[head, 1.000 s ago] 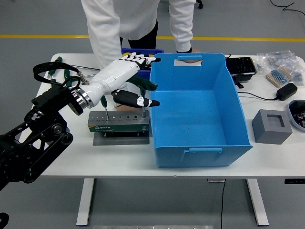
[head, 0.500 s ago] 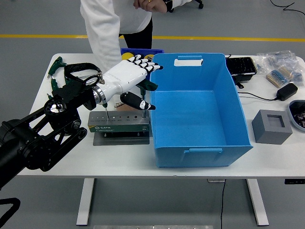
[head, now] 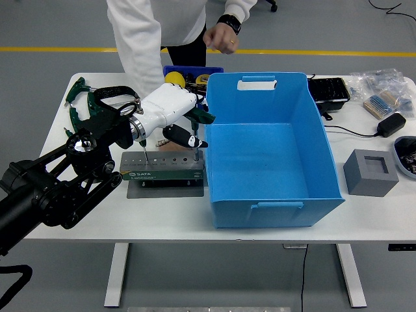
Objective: Lift tool from toolbox,place it in box,lift tool from toolbox,place it in box
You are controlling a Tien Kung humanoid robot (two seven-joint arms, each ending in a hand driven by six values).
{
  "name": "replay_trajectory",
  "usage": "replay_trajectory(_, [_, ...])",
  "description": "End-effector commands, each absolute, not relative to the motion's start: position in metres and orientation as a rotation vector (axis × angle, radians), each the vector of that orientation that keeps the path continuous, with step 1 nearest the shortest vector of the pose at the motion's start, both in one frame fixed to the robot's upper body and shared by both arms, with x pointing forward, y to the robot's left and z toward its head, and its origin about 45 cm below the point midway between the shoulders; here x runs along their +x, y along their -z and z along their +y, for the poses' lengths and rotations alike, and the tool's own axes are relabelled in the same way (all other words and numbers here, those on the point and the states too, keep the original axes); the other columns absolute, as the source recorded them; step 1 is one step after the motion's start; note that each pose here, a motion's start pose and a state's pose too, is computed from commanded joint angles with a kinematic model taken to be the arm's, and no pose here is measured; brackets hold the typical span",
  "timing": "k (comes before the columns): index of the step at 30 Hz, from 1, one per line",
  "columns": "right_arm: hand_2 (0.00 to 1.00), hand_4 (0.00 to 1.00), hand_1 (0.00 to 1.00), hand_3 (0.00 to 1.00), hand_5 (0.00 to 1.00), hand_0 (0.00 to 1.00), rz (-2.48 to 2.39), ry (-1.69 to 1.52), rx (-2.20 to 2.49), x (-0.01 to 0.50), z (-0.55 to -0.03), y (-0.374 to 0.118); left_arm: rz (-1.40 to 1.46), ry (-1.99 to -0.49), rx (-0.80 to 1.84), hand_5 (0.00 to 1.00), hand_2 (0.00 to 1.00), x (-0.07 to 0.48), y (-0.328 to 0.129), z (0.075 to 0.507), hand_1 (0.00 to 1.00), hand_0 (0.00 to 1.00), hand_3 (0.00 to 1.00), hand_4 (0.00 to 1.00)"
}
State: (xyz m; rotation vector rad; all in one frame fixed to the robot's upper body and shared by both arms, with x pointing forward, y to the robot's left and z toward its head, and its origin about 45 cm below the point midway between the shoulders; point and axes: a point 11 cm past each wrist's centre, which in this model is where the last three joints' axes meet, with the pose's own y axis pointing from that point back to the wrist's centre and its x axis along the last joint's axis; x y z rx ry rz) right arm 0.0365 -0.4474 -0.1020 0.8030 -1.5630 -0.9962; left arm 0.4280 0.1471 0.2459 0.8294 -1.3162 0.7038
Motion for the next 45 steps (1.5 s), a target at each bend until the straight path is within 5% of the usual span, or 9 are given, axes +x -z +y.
replay_trajectory(4, [0.751,0.896,0.663,0.691,0.850,0.706,-1.561,0.998,0.802,0.035,-0.447,0.102,-1.326,-0.710,0.831,0.638,0.373,0.429,-0.245,0.146,0.432,0.488,0.513,0.998])
replay_trajectory(5, [0.752,0.897,0.664,0.691,0.849,0.705,-1.560,0.998,0.801,0.035,-0.447,0.102,-1.325,-0.709,0.836,0.697,0.281,0.429,-0.244,0.146,0.313,0.411,0.382,0.998])
replay_trajectory(10, [0.752,0.897,0.664,0.691,0.849,0.705,-1.559,0.999,0.799,0.033,-0.447,0.102,-1.323,-0.704,0.853,0.697,0.281,0.430,-0.240,0.147,0.313,0.411,0.382,0.998])
replay_trajectory(11, [0.752,0.897,0.664,0.690,0.849,0.706,-1.559,0.999,0.799,0.033,-0.447,0.102,-1.323,-0.704,0.856,0.740,0.257,0.430,-0.240,0.148,0.273,0.385,0.321,0.998])
replay_trajectory(34, [0.751,0.896,0.663,0.690,0.846,0.706,-1.559,0.999,0.798,0.033,-0.447,0.102,-1.313,-0.694,0.940,0.750,0.190,0.436,-0.233,0.155,0.185,0.338,0.240,0.998])
replay_trajectory(35, [0.751,0.897,0.663,0.690,0.846,0.706,-1.560,0.999,0.798,0.033,-0.447,0.102,-1.313,-0.693,0.945,0.767,0.146,0.436,-0.233,0.155,0.118,0.273,0.192,0.998])
replay_trajectory(45, [0.751,0.898,0.664,0.689,0.847,0.706,-1.563,0.996,0.798,0.035,-0.448,0.102,-1.312,-0.694,0.974,0.779,0.117,0.440,-0.233,0.156,0.069,0.220,0.163,0.998])
